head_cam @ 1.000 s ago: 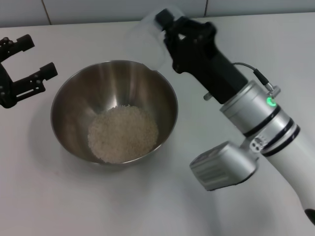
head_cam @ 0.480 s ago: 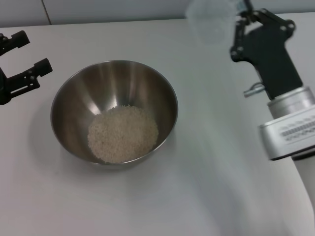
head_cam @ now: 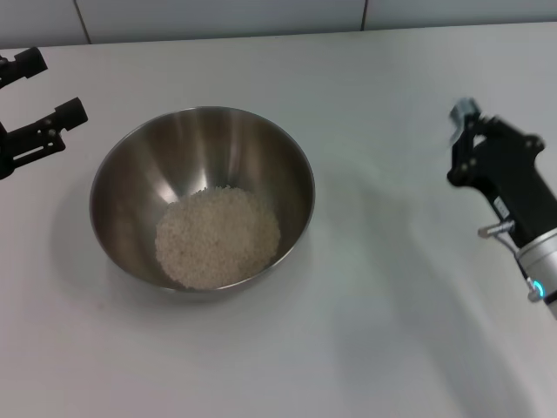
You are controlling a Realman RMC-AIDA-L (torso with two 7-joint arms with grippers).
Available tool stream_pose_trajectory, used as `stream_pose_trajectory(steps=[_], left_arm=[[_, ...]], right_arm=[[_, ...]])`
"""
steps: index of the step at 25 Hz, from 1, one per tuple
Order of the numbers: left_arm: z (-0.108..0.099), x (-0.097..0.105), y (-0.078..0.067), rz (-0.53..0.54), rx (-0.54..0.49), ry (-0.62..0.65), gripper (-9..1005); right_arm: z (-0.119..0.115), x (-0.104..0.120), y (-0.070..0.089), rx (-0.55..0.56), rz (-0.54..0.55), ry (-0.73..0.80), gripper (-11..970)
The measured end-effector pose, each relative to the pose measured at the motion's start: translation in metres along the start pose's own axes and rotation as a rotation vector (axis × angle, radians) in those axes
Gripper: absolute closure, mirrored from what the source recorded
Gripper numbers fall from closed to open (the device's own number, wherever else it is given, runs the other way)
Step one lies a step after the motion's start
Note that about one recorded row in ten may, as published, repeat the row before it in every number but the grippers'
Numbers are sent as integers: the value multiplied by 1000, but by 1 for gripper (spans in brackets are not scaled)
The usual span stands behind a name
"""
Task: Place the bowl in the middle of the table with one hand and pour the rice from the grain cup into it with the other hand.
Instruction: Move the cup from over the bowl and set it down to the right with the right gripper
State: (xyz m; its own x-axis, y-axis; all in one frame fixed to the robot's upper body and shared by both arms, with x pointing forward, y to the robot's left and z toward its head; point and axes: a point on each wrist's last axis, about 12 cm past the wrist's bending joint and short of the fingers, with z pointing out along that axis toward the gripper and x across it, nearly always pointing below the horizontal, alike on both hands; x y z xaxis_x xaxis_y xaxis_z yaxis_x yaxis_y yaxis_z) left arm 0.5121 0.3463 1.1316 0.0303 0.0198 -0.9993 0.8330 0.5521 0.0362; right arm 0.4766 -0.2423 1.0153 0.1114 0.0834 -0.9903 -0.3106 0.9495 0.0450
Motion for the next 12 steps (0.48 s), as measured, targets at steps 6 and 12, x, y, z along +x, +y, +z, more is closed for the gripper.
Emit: stream_pose_trajectory(steps=[6,12], left_arm=[[1,0,-1,-2,2,-3,181],[2,2,-2,-7,1,-5,180]], right_arm=[[-6,16,-17,-25,100,141,940],[6,23,-21,-11,97,227,940]])
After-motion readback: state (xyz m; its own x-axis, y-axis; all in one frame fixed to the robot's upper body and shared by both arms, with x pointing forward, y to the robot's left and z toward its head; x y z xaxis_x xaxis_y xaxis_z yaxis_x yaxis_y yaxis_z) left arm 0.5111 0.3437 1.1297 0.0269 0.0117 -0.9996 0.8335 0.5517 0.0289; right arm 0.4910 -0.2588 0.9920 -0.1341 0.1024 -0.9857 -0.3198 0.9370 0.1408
